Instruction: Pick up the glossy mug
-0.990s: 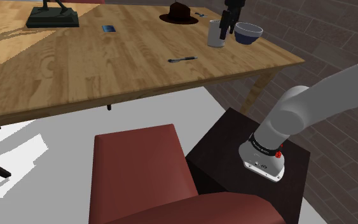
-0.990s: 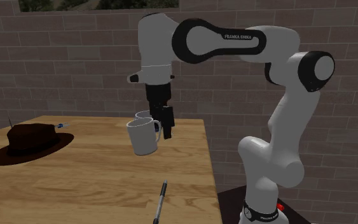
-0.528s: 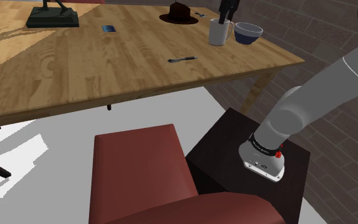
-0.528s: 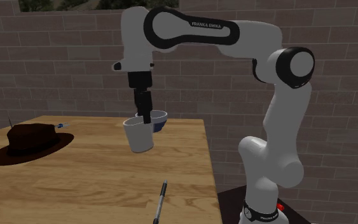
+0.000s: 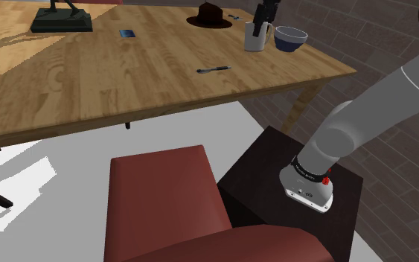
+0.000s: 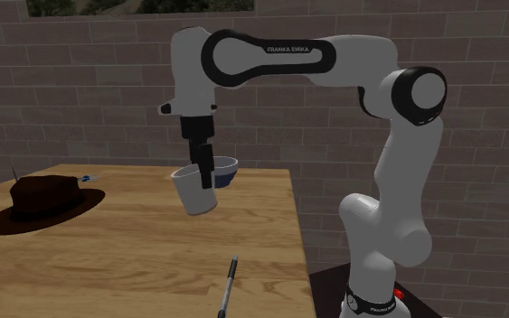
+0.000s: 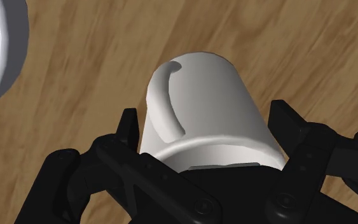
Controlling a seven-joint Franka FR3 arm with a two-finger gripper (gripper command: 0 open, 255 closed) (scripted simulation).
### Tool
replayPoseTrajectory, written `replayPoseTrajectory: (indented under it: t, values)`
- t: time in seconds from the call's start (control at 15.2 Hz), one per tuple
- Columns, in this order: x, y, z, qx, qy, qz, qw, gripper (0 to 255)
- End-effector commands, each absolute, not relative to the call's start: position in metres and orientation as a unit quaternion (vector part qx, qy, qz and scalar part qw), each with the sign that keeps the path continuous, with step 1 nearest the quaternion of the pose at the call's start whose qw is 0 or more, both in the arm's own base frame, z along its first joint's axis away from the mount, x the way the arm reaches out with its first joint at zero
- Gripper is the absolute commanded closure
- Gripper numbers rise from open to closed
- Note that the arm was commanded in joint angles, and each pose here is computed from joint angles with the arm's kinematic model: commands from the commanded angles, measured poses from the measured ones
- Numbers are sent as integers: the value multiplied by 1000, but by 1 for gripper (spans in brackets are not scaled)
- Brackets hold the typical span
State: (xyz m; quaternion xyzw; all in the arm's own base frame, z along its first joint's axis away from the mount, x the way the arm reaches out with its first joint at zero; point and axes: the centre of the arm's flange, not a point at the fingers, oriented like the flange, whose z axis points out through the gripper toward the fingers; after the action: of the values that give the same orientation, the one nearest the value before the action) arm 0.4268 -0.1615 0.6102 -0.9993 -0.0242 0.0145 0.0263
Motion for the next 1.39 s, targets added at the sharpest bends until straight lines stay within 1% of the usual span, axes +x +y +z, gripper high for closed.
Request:
replayPoseTrajectory:
  t: [0.0,0.59,1.32]
  values:
    - [427,-161,607,-999,-24,14,26,255]
    - [426,-162,608,-999,-24,14,26,255]
    - [426,-162,666,-999,-24,14,26,255]
